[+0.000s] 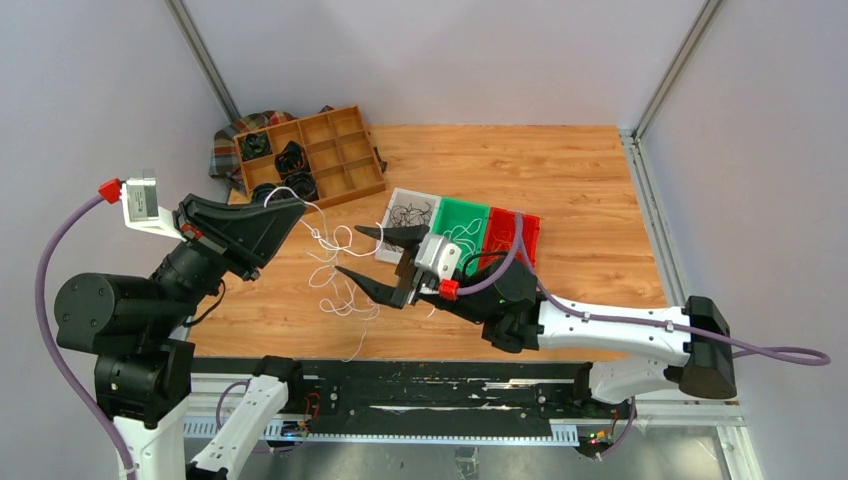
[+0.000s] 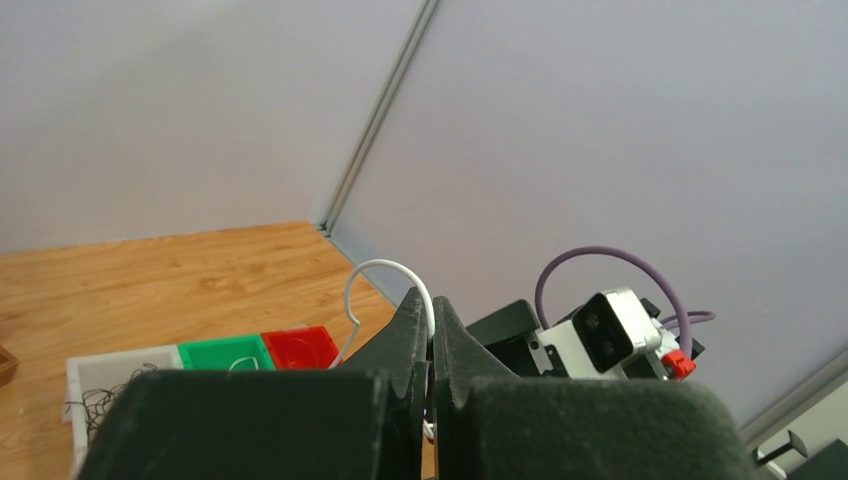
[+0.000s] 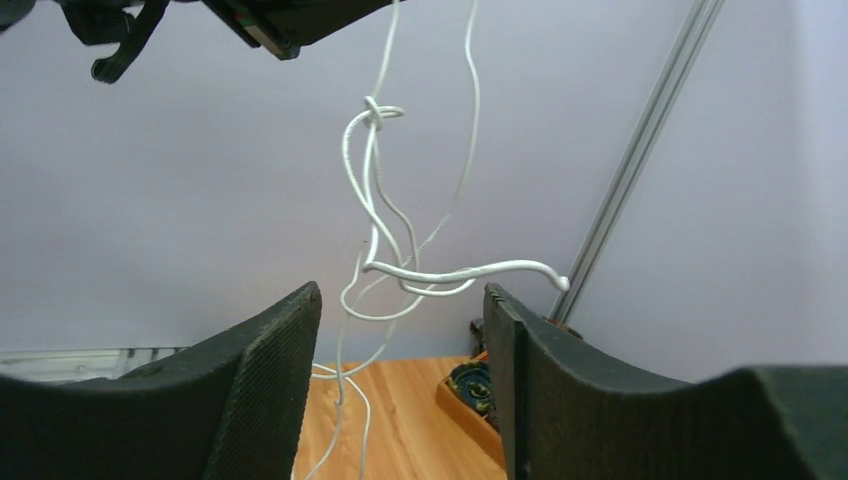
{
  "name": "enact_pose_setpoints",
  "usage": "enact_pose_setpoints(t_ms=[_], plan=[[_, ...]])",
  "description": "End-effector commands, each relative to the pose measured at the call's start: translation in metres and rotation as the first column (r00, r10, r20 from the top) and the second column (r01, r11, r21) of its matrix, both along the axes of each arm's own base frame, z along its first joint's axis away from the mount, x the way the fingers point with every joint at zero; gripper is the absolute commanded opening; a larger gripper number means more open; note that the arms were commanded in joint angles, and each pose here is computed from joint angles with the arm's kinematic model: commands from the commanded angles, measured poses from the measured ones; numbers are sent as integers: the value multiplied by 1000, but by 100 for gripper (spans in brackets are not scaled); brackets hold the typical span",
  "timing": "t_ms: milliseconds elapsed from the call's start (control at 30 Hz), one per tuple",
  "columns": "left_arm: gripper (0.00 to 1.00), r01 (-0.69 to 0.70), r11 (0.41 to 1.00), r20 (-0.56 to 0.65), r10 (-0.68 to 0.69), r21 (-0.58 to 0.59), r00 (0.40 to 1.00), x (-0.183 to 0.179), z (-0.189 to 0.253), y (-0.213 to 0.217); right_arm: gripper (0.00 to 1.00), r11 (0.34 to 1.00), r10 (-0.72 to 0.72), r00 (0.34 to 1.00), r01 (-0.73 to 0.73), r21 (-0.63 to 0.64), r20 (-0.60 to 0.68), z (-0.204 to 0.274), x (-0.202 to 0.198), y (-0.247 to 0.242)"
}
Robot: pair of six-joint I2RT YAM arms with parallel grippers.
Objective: Untangle the cables
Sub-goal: Untie the cable.
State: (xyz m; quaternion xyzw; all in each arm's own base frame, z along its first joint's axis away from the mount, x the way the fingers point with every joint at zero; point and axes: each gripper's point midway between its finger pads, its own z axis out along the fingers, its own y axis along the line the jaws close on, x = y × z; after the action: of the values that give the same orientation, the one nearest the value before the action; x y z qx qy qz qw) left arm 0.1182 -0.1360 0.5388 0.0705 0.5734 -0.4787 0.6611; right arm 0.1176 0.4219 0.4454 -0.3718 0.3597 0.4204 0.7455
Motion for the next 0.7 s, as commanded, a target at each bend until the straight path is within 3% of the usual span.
enact_pose_setpoints(t_ms=[0,267,400,667], plan=[[0,13,1000,-4,-13,-3,1000,-2,4,-1,57,994,-87,991,80,74,98,29,0,-5],[0,-7,1000,-34,7,-1,999,4,-2,0,17,991,-95,990,84,105,104,43,-3,-6],[1,-12,1000,-45,12,0,999,6,-5,1,3,991,-96,990,85,106,103,45,-3,-6],[0,-36,999,-50,37,17,998,9,-9,4,1,983,-153,987,146,116,53,45,6,-25]])
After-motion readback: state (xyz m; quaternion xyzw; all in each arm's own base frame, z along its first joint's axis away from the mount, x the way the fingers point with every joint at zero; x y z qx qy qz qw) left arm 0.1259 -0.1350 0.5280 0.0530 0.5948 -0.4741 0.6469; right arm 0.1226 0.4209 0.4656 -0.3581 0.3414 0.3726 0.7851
